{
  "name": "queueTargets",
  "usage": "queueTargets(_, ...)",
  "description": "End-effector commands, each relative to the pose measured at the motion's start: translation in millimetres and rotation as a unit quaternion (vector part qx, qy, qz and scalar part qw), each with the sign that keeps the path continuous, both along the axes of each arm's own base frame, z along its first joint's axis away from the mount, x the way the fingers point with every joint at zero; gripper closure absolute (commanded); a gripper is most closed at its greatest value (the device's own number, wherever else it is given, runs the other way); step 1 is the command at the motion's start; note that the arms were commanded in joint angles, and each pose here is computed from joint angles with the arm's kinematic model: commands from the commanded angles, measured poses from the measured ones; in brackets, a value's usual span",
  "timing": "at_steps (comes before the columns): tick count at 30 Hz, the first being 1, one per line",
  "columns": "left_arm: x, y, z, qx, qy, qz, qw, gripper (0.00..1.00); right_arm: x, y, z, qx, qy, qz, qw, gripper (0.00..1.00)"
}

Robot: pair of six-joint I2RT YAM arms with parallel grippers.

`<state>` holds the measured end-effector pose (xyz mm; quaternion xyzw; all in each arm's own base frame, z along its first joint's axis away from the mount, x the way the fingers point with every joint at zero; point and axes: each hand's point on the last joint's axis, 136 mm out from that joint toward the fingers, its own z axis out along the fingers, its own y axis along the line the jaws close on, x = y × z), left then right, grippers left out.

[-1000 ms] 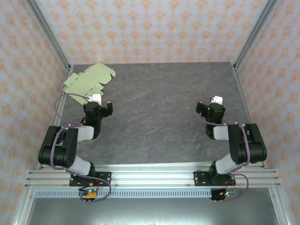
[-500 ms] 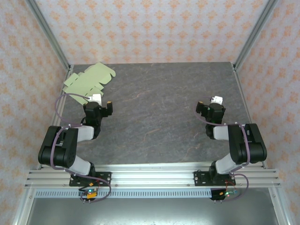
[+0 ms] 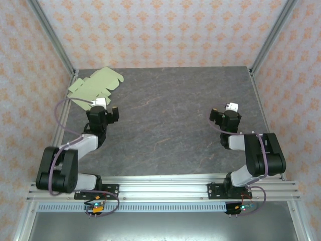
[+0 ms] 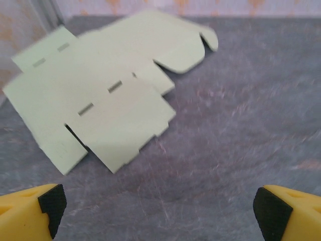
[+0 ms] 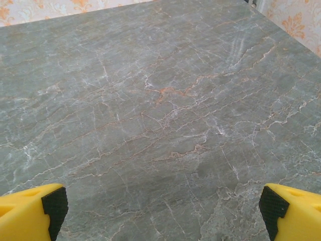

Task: Fold the paper box

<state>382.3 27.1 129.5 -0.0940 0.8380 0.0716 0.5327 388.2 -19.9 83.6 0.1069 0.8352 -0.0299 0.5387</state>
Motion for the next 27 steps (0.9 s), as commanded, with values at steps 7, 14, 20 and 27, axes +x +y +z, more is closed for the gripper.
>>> queueTargets(7,-26.8,14.4,85.9,-0.097,-0.023,0.105,0.989,0.00,-41.3,11.9,98.1,0.028,-0.104,0.036,0.994,0.01)
queueTargets(14,-22.0,18.9,110.4,-0.128,0.055,0.157,0.978,0.00,-94.9,-7.9,146.6,0.106,-0.140,-0.045,0.983,0.01)
queueTargets(20,15.6,4.6,98.3,-0.110,0.106,0.103,0.983,0.00,-98.2,13.9,145.8,0.132,-0.112,0.011,0.985,0.01)
queueTargets(27,75.8,7.5,50.8,-0.108,0.164,0.106,0.975,0.00,-100.6,13.4,115.2,0.133,-0.020,-0.005,0.991,0.01)
